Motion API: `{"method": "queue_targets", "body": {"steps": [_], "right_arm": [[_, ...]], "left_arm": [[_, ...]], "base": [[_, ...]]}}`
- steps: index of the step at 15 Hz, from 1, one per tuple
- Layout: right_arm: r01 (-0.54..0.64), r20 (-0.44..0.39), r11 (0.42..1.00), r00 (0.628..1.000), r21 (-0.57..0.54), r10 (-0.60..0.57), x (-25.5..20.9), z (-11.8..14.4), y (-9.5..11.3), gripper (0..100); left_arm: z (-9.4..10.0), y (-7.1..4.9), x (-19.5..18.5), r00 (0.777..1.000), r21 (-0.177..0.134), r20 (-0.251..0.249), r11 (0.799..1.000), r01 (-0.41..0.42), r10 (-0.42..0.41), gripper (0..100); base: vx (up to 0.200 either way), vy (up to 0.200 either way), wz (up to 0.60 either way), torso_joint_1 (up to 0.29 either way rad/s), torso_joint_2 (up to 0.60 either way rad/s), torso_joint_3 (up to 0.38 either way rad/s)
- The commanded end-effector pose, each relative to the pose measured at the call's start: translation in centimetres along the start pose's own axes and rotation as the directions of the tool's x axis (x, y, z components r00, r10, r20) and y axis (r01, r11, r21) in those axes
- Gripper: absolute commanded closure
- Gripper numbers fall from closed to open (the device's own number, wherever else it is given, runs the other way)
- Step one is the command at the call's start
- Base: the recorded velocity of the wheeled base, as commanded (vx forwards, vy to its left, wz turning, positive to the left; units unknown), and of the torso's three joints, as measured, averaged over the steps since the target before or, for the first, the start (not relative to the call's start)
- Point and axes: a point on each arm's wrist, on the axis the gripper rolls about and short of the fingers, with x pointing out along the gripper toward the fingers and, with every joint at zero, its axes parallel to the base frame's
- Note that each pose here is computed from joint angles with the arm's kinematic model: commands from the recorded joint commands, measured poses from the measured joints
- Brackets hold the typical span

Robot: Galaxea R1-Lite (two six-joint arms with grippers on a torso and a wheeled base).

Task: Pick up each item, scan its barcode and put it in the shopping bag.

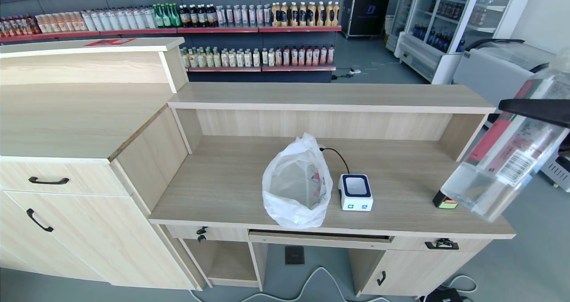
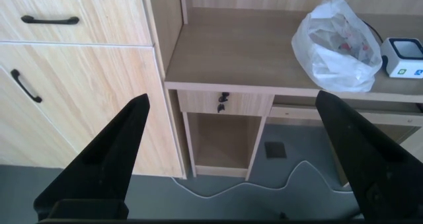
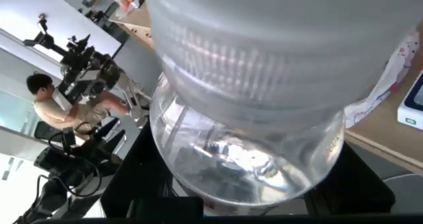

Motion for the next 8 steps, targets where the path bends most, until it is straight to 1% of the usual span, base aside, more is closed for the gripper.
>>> {"method": "queue_targets", "body": {"steps": [1, 5, 8], "right_arm": [[-0.047, -0.005, 0.999, 0.999, -0.021, 0.047, -1.0, -0.7, 1.4, 100], [-0.091, -0.015, 0.995, 0.996, -0.035, 0.090, -1.6, -1.1, 2.3, 100], [-0.121, -0.037, 0.992, 0.992, -0.027, 0.120, -2.4, -3.2, 3.2, 100]], "left_arm": [[0.0, 0.0, 0.0, 1.000, 0.000, 0.000, 1.000, 0.000, 0.000, 0], [0.0, 0.0, 0.0, 1.000, 0.000, 0.000, 1.000, 0.000, 0.000, 0], [0.0, 0.0, 0.0, 1.000, 0.000, 0.000, 1.000, 0.000, 0.000, 0]], "base": [[0.000, 0.000, 0.00, 0.000, 0.00, 0.000], [0.000, 0.000, 0.00, 0.000, 0.00, 0.000], [0.000, 0.000, 0.00, 0.000, 0.00, 0.000]]}}
